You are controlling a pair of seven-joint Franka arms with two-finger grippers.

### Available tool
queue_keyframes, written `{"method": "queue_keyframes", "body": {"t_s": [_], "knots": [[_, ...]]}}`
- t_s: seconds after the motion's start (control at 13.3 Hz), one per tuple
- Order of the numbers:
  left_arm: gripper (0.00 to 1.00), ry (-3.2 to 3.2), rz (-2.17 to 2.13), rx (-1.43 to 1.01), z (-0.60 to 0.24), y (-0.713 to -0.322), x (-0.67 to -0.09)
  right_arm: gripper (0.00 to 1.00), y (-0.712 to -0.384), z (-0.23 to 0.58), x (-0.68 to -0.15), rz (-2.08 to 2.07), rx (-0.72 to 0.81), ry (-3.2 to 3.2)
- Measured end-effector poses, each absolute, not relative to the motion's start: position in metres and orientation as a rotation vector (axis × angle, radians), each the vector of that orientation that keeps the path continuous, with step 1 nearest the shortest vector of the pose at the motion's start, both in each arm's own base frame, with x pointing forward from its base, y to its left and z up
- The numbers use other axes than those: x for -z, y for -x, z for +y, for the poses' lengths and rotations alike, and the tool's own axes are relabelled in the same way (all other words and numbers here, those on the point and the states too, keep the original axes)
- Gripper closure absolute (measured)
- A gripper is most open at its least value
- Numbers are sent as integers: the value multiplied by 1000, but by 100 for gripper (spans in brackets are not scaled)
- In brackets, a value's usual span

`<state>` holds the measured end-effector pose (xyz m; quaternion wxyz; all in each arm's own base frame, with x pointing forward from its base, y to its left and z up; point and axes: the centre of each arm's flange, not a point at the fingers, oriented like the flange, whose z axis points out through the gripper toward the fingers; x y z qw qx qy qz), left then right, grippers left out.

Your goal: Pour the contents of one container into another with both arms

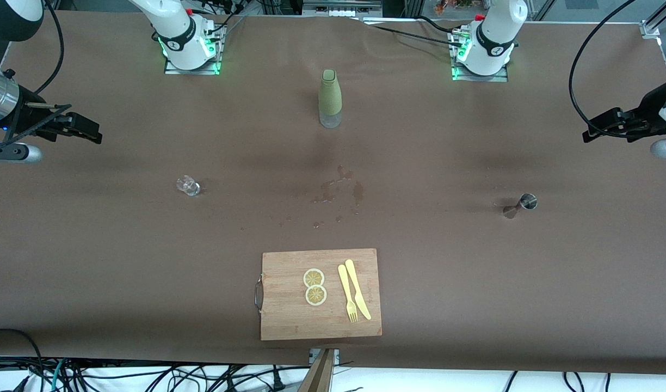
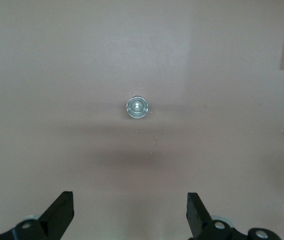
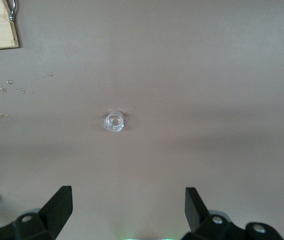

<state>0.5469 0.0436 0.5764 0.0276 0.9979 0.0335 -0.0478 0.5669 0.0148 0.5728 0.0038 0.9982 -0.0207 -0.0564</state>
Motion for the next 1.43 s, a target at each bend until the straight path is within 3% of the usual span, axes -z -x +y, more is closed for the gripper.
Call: {"method": "queue_keyframes", "body": {"t_s": [1.43], "knots": [[0,-3081,102,148,43,-545,-578,0,-570,41,-557,9,230,-3121]]}}
